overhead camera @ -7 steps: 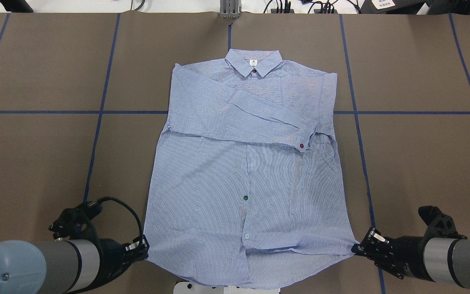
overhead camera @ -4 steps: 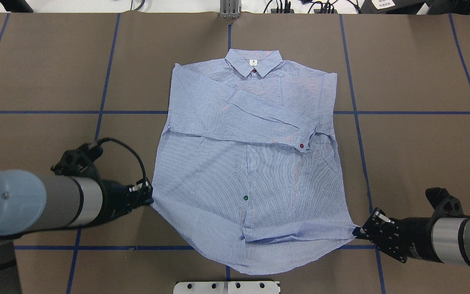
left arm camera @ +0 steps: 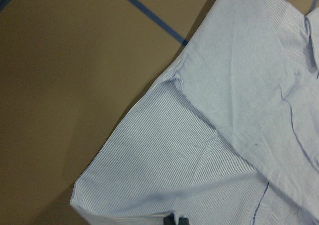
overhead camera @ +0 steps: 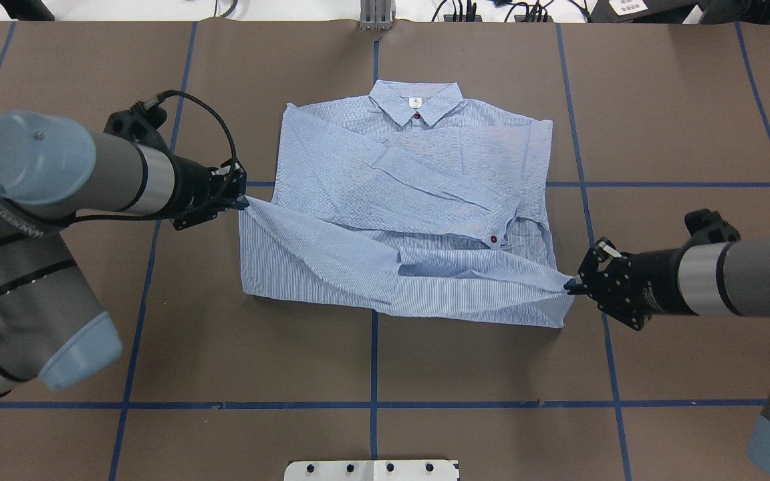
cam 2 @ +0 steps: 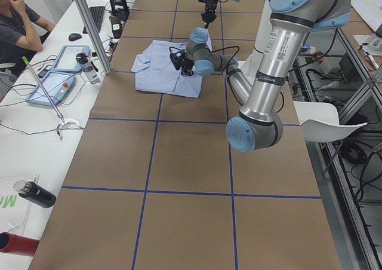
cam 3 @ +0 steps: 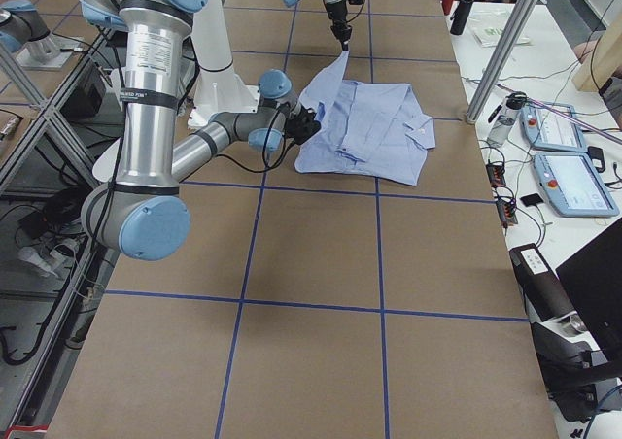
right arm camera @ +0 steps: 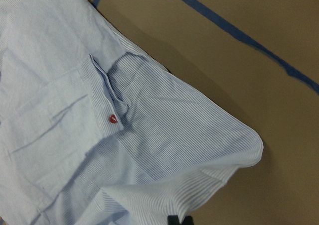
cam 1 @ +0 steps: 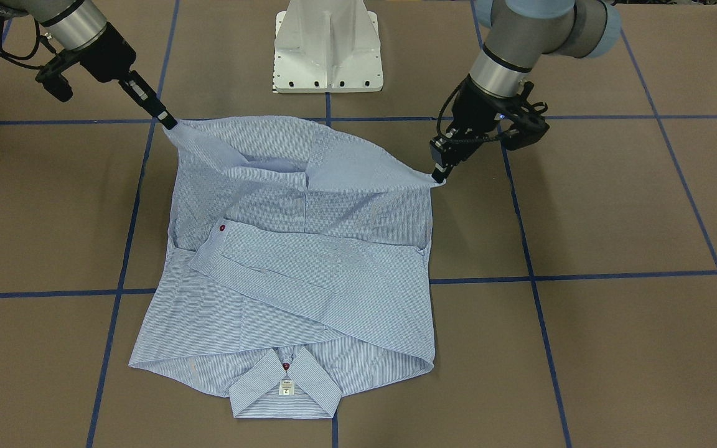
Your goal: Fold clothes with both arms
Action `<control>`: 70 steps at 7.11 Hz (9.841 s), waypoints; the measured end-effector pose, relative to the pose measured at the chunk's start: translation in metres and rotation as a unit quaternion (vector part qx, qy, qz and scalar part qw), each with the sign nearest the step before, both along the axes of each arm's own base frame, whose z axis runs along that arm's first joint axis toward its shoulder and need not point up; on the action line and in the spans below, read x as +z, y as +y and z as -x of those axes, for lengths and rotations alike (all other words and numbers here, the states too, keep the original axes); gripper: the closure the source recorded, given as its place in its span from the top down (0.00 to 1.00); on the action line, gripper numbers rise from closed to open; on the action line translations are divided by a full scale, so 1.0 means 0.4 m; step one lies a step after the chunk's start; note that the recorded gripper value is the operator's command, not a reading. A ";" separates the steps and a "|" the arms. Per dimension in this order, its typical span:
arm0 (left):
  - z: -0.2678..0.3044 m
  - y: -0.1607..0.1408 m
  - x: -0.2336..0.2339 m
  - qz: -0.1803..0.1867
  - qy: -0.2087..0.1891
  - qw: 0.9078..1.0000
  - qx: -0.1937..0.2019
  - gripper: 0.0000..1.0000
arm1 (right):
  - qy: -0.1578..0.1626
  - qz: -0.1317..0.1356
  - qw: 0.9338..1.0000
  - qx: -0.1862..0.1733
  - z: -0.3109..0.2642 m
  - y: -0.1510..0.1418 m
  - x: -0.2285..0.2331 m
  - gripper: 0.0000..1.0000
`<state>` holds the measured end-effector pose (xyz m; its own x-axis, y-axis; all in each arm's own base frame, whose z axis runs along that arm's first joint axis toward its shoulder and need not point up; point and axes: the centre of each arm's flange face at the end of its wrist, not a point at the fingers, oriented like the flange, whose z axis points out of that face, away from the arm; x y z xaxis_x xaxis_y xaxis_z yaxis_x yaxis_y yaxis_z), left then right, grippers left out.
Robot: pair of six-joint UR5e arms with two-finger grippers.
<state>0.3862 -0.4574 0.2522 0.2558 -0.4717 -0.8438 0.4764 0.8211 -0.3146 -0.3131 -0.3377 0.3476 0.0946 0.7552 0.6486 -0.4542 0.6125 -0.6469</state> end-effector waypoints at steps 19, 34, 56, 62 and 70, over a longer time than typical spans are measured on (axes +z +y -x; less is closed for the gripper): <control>-0.153 -0.588 0.084 -0.037 0.015 0.994 -0.100 0.73 | 0.137 -0.051 0.989 0.006 0.089 -0.719 0.038 0.87; -0.071 -0.524 0.075 -0.052 0.024 0.994 -0.098 0.73 | 0.167 -0.030 0.985 0.006 0.298 -0.182 0.191 0.00; -0.416 0.194 0.110 0.057 -0.038 0.998 -0.001 0.33 | 0.064 -0.061 0.992 -0.091 0.186 -0.247 -0.074 1.00; -0.373 0.120 0.104 0.012 -0.053 0.998 -0.022 0.00 | 0.064 -0.058 0.992 -0.090 0.202 -0.259 -0.080 1.00; -0.292 -0.558 0.093 -0.109 -0.092 0.985 -0.093 0.79 | 0.070 -0.111 0.988 -0.075 0.328 -0.198 -0.167 1.00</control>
<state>0.5031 -0.6806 0.2894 0.3408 -0.3384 -0.8771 0.6577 0.7525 -0.0348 -0.4442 -0.4170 0.2808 0.2950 0.5660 0.7698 -0.4239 0.7996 -0.4255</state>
